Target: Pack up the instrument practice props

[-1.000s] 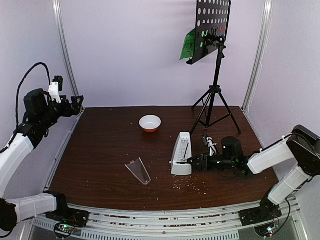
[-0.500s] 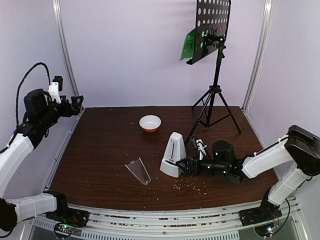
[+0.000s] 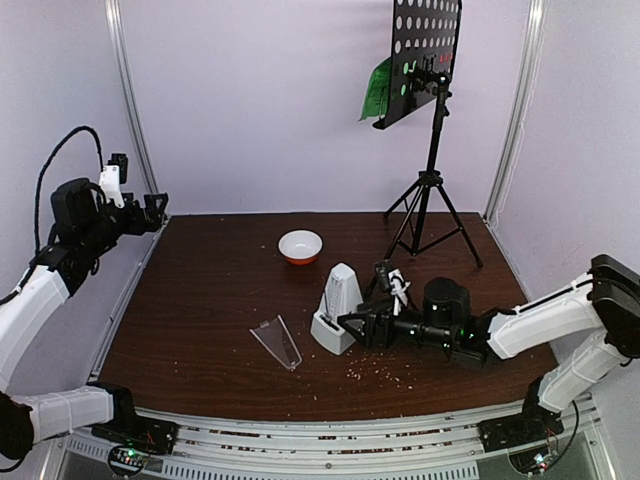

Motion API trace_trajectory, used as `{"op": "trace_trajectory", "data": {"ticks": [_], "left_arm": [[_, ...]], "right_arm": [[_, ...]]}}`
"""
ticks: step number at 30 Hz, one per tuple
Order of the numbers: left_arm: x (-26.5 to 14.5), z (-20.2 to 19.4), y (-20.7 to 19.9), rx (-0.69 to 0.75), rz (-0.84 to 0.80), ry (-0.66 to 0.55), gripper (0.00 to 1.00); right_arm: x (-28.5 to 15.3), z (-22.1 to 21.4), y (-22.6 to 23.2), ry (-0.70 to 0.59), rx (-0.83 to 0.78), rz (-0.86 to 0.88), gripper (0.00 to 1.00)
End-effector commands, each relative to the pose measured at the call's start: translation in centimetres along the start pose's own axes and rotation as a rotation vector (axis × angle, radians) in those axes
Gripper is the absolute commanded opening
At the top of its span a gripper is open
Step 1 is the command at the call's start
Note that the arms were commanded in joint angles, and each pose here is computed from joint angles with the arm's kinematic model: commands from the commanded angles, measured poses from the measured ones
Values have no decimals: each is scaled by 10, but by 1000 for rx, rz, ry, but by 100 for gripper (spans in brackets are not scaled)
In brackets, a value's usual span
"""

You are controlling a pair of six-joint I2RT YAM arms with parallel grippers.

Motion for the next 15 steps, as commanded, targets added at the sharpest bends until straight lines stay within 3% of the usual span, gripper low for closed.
{"op": "trace_trajectory", "data": {"ticks": [1,6,11,15], "left_arm": [[10,11,2,-21,-10,-28,98],[23,40,-8,-111,-150,-66,98],[33,66,-25,-146,-316,-114,98],[39,61,-33,-138,-363,-96,98]], "right_arm": [[-23,19,2,-60,-89,-96,88],[-45,40,4,-123,-141,-176,100],[-53,56,9,-163,-138,-203,100],[-56,68,15,-192,-121,-190,100]]}}
Point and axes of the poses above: each gripper's point midway between its finger pads, its own x axis out along the fingers, its own y axis along the line the jaws close on, z = x × y, the point moved 7 cm from there along -x, back along the fingers, and after that the axes turned 10 degrees about x, right-handed, at the moved point
